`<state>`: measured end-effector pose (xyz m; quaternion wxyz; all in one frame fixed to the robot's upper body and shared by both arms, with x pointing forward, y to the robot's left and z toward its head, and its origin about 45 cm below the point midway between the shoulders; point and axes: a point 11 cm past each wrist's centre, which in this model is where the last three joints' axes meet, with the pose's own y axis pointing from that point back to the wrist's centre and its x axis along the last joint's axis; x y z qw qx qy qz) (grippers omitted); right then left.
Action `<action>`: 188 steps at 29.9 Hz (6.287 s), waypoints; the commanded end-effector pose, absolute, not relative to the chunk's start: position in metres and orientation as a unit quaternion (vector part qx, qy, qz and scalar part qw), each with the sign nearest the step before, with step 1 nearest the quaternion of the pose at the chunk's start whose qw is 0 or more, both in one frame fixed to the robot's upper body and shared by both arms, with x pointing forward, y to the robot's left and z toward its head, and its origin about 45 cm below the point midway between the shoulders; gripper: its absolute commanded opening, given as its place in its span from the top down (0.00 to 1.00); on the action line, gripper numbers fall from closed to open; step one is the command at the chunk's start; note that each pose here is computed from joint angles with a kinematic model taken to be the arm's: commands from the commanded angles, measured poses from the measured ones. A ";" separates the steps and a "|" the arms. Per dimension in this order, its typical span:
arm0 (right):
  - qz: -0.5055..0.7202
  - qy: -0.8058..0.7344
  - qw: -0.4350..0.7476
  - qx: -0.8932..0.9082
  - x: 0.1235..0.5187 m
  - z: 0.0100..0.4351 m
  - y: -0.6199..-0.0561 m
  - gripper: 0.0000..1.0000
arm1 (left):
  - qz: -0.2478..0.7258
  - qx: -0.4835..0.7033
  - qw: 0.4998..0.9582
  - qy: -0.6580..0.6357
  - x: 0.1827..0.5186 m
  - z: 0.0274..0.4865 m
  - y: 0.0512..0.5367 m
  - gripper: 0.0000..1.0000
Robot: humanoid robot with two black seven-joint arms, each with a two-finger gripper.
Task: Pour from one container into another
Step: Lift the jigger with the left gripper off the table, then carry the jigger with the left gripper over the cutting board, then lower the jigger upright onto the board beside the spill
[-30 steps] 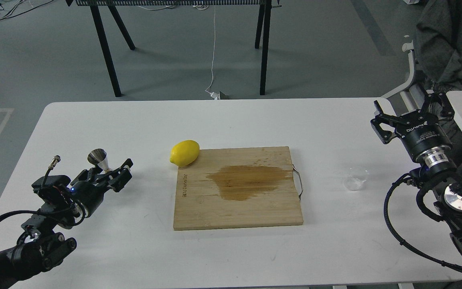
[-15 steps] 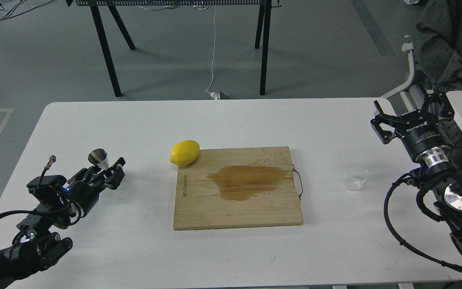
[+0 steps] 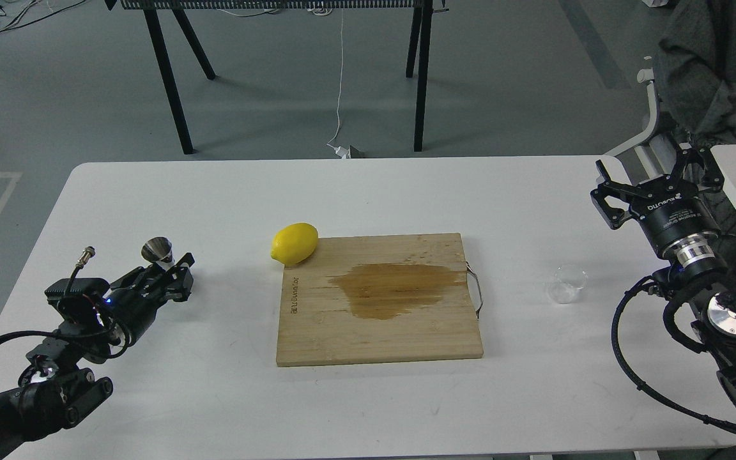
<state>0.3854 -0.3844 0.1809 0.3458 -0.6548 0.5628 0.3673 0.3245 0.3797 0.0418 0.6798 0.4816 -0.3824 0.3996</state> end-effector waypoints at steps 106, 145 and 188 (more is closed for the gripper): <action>0.337 0.586 0.340 -0.653 0.413 0.200 -0.405 0.01 | 0.128 0.318 0.764 -0.547 0.362 0.068 0.115 0.78; 0.341 0.588 0.339 -0.651 0.411 0.196 -0.405 0.01 | 0.147 0.274 0.798 -0.517 0.337 0.066 0.093 0.12; 0.345 0.584 0.341 -0.651 0.411 0.194 -0.400 0.01 | 0.175 0.314 0.782 -0.509 0.338 0.058 0.162 0.11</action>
